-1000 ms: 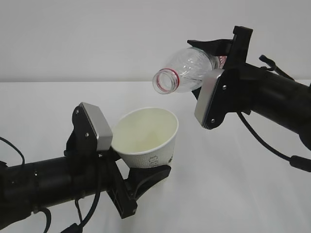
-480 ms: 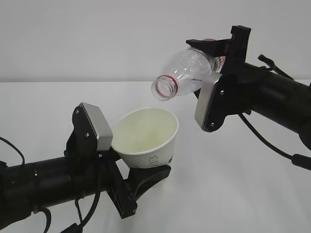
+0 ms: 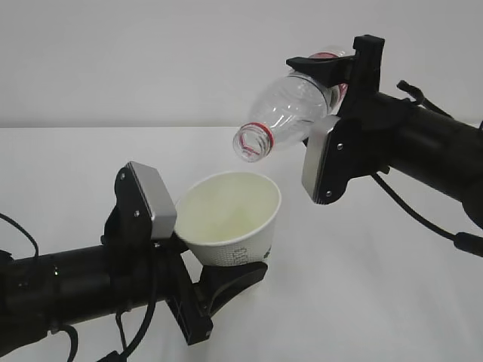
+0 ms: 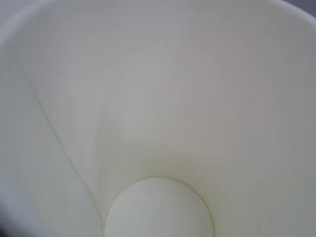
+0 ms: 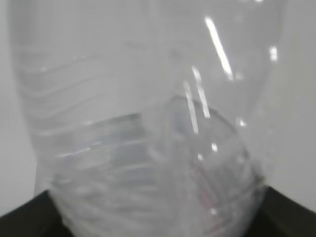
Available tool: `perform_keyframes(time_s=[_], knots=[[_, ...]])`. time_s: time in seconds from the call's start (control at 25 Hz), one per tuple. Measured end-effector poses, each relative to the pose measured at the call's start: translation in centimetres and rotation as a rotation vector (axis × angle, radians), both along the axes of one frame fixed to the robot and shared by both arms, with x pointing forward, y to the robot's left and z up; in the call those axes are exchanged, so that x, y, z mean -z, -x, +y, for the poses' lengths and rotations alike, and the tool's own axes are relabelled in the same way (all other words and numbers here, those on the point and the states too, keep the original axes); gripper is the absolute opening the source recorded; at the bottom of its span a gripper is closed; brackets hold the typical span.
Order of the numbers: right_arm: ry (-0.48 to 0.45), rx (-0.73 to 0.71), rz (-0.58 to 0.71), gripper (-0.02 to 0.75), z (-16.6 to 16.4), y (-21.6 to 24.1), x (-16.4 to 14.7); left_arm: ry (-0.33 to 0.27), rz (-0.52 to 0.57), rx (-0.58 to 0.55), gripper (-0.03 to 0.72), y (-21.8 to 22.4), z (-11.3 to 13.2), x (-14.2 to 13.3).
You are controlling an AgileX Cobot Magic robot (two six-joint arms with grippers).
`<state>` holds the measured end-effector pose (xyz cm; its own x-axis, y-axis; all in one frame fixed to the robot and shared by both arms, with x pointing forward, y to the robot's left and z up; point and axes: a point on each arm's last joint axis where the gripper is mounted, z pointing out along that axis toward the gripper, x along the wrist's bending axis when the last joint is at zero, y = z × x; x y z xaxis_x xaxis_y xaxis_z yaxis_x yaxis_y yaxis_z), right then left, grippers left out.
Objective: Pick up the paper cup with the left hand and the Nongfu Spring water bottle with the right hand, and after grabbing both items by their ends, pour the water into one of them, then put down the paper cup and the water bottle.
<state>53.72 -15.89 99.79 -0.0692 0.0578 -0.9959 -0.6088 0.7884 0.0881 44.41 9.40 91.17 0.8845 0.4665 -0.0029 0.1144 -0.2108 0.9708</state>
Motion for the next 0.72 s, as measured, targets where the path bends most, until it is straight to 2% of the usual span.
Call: perform_keyframes(time_s=[0.72], knots=[[0.006, 0.001, 0.002, 0.512, -0.01, -0.01, 0.05, 0.012, 0.001, -0.018, 0.51, -0.14, 0.05, -0.09]])
